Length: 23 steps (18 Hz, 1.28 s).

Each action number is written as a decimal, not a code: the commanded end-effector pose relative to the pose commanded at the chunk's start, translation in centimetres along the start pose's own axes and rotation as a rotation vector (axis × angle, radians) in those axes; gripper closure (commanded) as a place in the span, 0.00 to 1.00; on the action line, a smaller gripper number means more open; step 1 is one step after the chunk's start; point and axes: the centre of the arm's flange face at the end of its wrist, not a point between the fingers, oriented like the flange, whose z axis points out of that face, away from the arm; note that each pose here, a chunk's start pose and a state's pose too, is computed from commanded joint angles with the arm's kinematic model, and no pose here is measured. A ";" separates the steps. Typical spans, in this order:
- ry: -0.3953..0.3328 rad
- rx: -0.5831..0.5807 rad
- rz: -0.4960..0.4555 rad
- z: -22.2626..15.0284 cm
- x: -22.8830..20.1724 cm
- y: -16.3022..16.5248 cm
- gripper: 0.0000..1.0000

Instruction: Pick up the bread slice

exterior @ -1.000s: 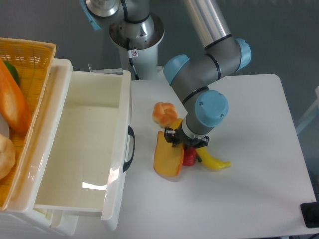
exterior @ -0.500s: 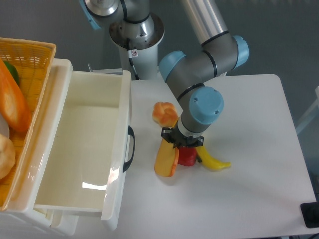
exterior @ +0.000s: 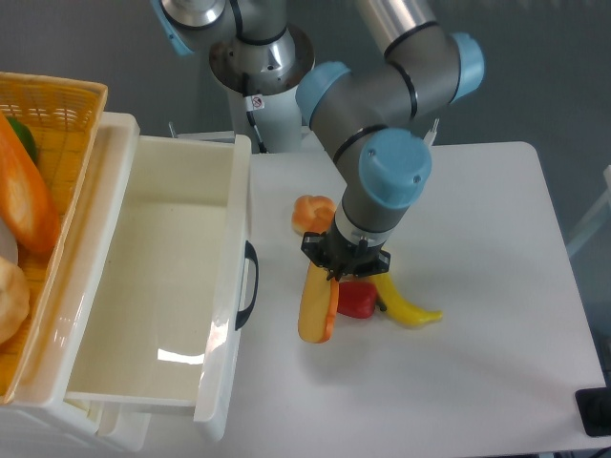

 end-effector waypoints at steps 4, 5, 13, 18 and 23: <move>-0.049 0.037 0.125 -3.6 -0.9 1.2 1.00; -0.052 0.038 0.151 -3.7 -1.2 1.5 1.00; -0.061 -0.017 0.346 -3.2 -1.7 2.4 1.00; -0.053 -0.042 0.425 -2.4 -1.6 3.0 1.00; -0.057 -0.079 0.459 -2.3 -1.6 3.6 1.00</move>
